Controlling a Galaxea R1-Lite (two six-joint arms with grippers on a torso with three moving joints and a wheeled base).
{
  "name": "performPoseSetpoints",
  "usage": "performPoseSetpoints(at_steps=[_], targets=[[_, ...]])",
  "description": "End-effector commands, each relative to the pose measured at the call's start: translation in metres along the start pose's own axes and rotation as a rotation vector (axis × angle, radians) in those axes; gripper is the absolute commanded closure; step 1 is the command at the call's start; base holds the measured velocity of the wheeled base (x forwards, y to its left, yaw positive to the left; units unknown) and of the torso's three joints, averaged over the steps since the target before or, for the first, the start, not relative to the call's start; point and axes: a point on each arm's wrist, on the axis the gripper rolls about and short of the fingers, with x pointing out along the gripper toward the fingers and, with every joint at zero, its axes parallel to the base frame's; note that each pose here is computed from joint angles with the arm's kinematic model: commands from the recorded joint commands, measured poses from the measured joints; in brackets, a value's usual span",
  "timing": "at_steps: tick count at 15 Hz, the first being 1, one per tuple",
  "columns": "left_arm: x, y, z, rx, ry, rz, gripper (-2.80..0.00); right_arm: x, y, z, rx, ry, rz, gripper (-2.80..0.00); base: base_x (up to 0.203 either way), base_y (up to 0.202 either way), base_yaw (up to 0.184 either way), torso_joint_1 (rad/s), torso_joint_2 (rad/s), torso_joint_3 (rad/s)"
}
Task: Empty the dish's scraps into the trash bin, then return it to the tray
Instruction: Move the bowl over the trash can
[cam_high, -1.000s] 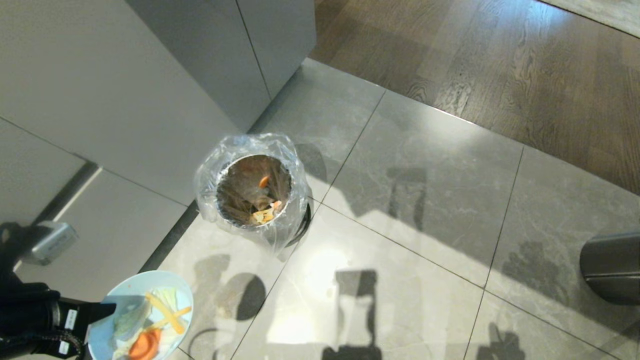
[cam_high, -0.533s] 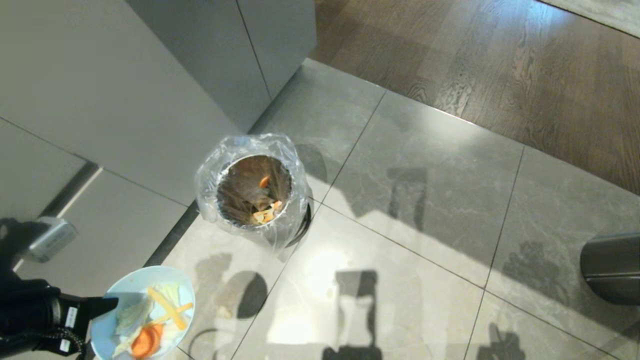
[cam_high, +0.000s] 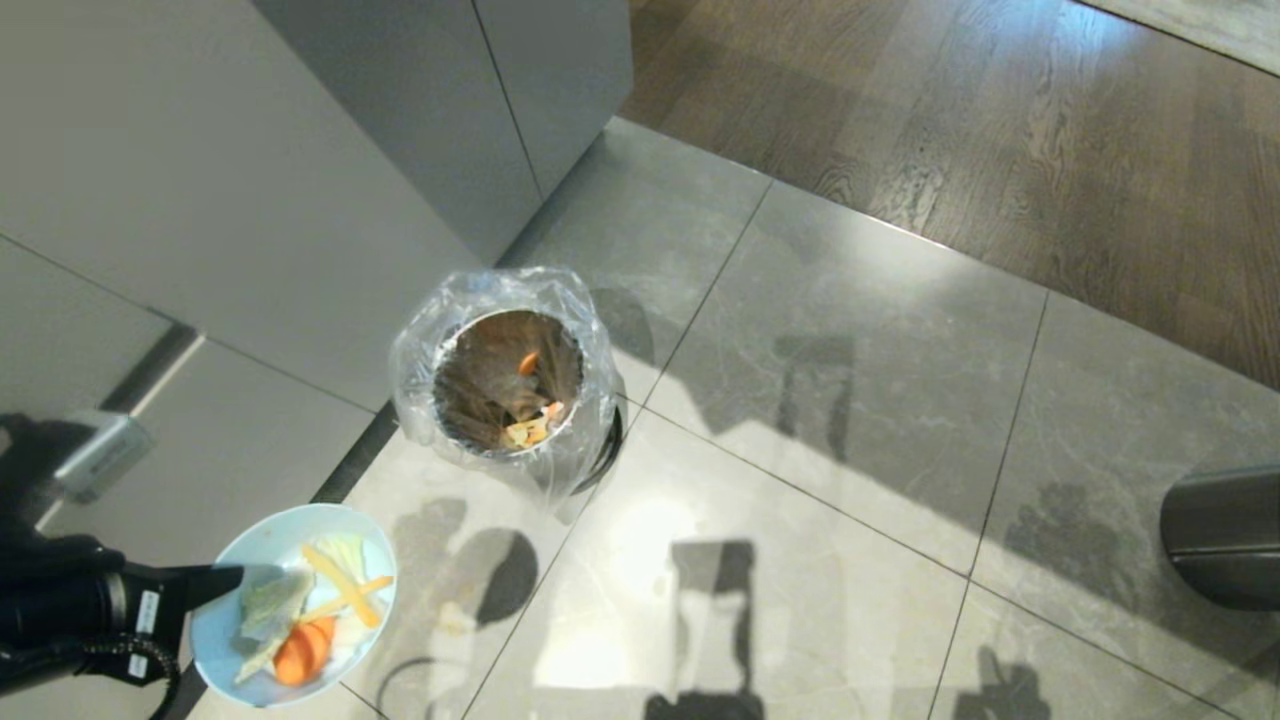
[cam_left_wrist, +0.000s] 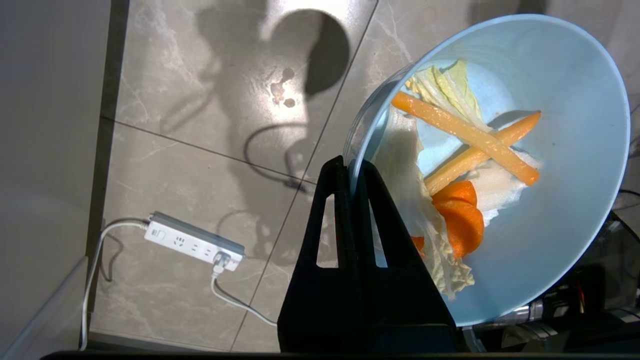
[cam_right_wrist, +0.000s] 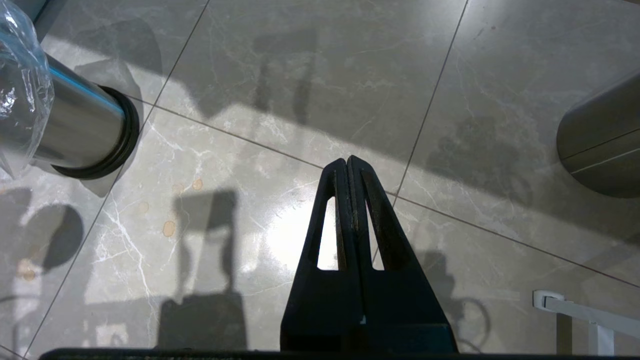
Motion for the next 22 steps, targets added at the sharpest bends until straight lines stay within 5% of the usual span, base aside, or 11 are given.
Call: performPoseSetpoints(at_steps=[1,6,13,17,22], targets=[[0.000,0.000,0.003,0.005,-0.011,0.000,0.00,0.000,0.000,0.000,0.001,-0.001,0.000,0.00,0.000,0.000,0.000,0.000,0.00,0.000],[0.011,0.005,0.017,0.109,-0.064,0.098,0.00,0.000,0.000,0.000,0.001,-0.001,0.000,0.00,0.000,0.000,0.000,0.000,0.00,0.000],[0.051,-0.002,0.054,0.195,-0.116,0.045,0.00,0.000,0.000,0.000,0.001,0.000,0.000,0.00,0.000,0.000,0.000,0.000,0.00,0.000],[0.070,-0.004,0.082,0.347,-0.139,0.039,0.00,0.000,0.000,0.000,0.001,0.000,0.000,0.00,0.000,0.000,0.000,0.000,0.00,0.000],[0.076,-0.006,0.100,0.469,-0.187,0.049,0.00,0.000,0.000,0.000,0.001,-0.001,0.000,0.00,0.000,0.000,0.000,0.000,0.00,0.000]])
